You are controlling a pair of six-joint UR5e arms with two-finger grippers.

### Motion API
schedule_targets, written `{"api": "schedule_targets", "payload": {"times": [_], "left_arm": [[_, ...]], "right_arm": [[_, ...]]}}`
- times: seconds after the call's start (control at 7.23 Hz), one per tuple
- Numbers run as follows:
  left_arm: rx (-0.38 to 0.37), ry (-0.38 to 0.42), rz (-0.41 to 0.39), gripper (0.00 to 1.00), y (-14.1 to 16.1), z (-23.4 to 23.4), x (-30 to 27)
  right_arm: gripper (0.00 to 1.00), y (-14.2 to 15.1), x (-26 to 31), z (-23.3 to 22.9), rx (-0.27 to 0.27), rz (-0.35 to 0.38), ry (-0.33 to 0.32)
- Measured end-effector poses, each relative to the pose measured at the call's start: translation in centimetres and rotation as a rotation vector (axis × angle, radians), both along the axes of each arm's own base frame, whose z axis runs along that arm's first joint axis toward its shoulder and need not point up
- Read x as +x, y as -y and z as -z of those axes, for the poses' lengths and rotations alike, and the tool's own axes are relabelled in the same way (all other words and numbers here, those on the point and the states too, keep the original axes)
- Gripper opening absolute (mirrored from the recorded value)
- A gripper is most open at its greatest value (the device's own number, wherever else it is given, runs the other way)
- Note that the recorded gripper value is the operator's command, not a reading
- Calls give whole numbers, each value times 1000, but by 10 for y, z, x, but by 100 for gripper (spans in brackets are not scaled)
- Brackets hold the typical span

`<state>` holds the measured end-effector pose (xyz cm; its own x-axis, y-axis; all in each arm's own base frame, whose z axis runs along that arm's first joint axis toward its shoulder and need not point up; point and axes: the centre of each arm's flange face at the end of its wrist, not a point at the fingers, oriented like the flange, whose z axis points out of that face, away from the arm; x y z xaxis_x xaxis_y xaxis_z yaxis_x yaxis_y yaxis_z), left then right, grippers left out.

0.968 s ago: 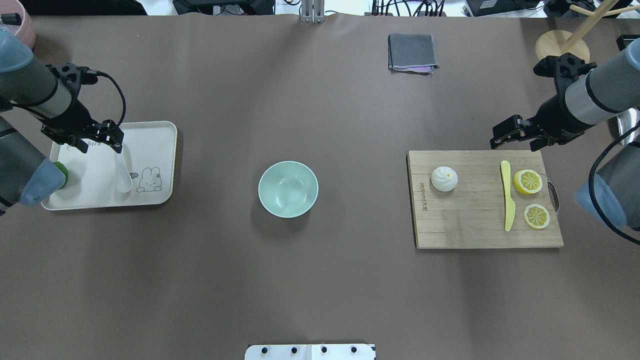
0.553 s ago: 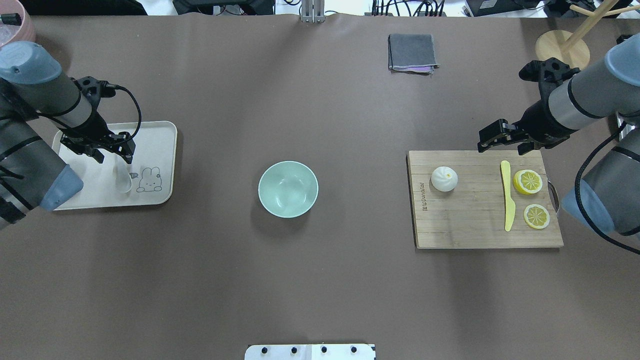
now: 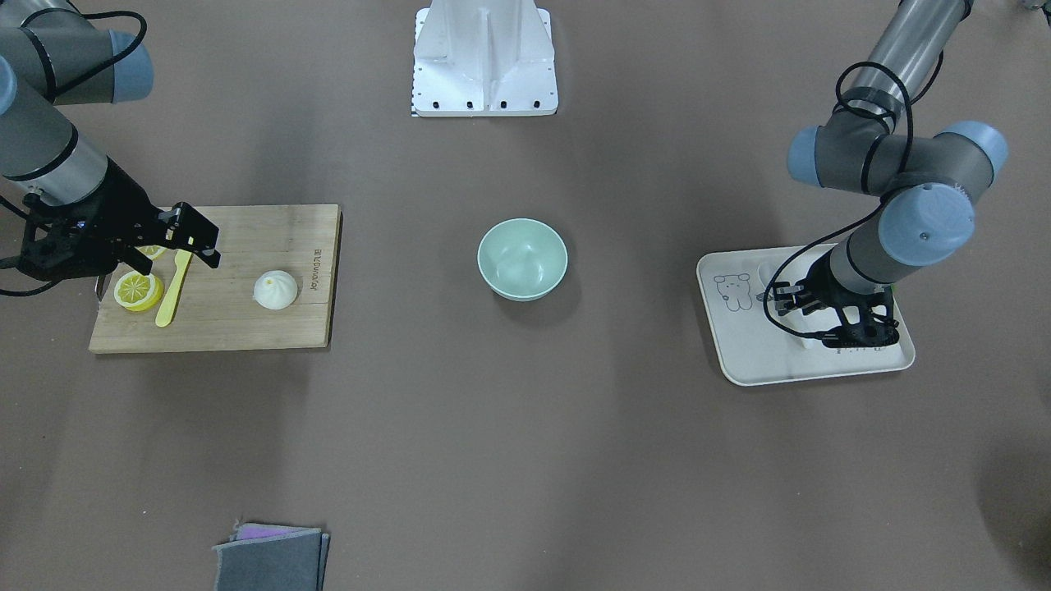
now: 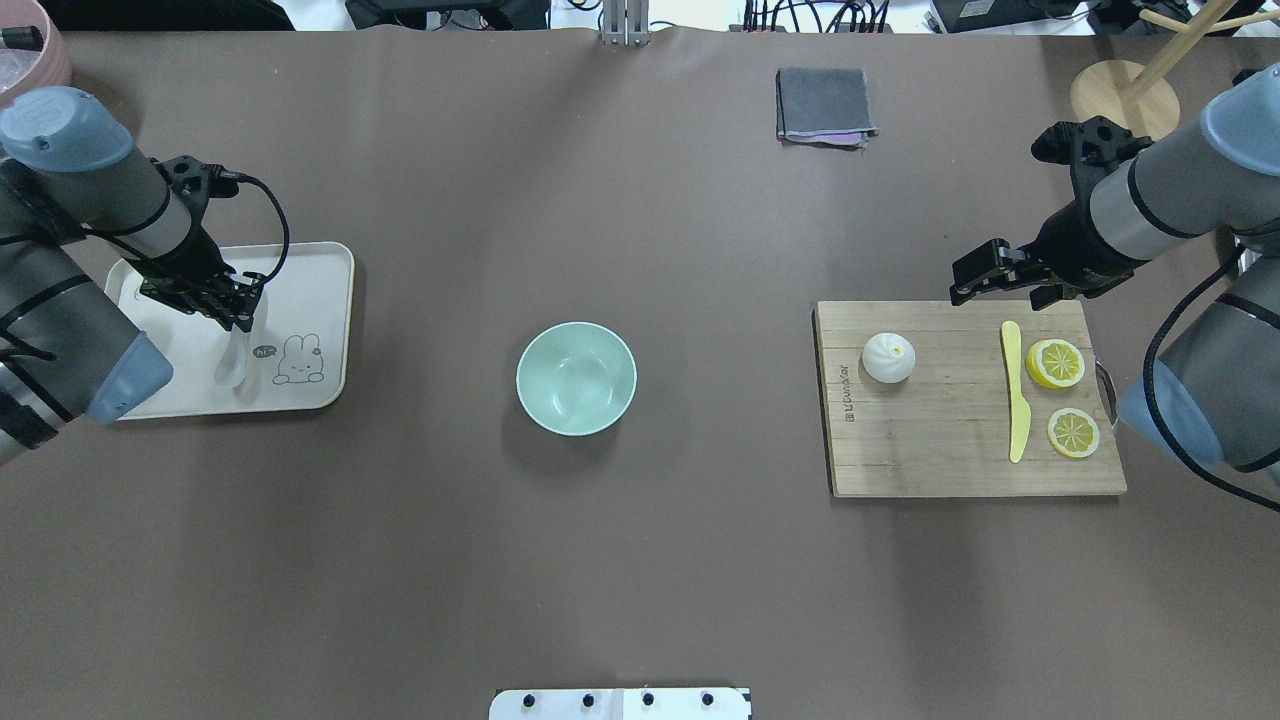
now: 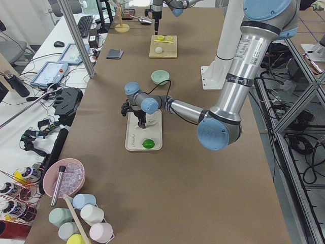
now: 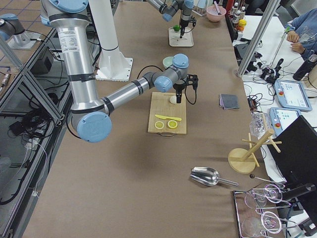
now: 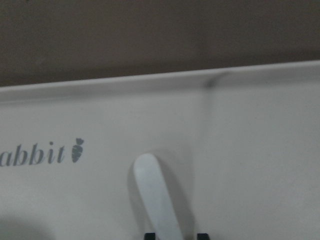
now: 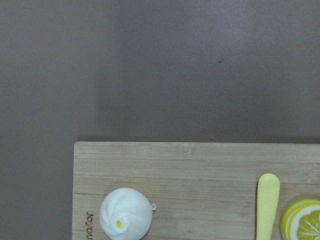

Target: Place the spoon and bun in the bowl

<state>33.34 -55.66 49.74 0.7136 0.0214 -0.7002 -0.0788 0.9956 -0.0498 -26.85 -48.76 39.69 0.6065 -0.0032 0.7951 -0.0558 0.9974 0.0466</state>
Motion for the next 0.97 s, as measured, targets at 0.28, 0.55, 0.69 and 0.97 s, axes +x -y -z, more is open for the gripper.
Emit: {"api": "schedule_targets", "payload": {"times": [0.28, 0.55, 0.69, 0.97], "left_arm": [[37, -36, -1, 0, 2, 27, 3], [65, -141, 19, 0, -2, 109, 21], [62, -189, 22, 0, -13, 162, 58], [102, -229, 18, 0, -51, 243, 141]], "right_arm": [[98, 0, 0, 1, 2, 0, 1], [98, -2, -6, 4, -2, -7, -2], [98, -7, -18, 4, 0, -11, -16], [98, -19, -45, 2, 9, -3, -45]]}}
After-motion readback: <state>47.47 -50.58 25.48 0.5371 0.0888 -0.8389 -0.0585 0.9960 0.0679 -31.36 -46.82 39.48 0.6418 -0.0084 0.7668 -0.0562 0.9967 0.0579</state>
